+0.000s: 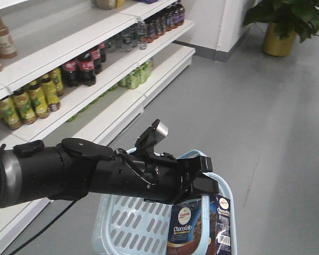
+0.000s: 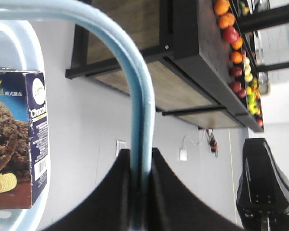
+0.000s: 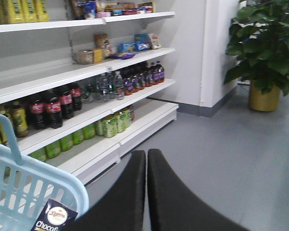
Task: Left arm holds basket, right arm returns cookies
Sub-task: 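Turn the base past the potted plant carrying the basket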
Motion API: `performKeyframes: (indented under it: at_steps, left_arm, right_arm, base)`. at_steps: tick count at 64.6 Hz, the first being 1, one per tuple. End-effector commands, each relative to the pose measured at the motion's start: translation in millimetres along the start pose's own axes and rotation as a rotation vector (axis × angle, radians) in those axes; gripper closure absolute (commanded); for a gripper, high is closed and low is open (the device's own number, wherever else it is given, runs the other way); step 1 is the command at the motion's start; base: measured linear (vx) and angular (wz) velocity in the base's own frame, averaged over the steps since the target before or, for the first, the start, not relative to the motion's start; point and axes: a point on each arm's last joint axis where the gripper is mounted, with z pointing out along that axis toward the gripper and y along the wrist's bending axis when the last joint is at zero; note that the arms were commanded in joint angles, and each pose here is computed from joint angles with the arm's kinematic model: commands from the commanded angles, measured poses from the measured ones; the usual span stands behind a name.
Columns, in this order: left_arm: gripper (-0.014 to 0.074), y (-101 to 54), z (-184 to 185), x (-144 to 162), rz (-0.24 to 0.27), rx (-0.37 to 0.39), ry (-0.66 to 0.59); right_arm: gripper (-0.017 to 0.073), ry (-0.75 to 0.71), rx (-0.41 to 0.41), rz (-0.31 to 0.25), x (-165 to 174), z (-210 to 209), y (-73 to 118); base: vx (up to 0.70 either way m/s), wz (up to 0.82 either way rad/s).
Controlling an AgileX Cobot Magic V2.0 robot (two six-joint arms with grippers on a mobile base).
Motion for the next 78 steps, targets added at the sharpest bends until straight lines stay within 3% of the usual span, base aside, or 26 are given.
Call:
performKeyframes:
  at_steps: [1,52,78]
  left_arm:
    - [0.0600,-33.2,-14.0,-2.9,-0.014,0.136,-0.026]
    - [0.0600,-33.2,-14.0,-2.9,-0.014,0.136,-0.026]
    - [0.0600,-33.2,-14.0,-2.9,-0.014,0.136,-0.026]
  right_arm:
    - [0.0567,-0.083,-0.011,-0.011,-6.3,-1.0,1.0]
    - [0.0567,-0.083,-0.011,-0.011,-6.3,-1.0,1.0]
    - [0.0567,-0.083,-0.011,-0.011,-6.3,-1.0,1.0]
  base:
    - [0.16,-0.61]
    - [0.15,-0.55]
    - [0.19,-0.26]
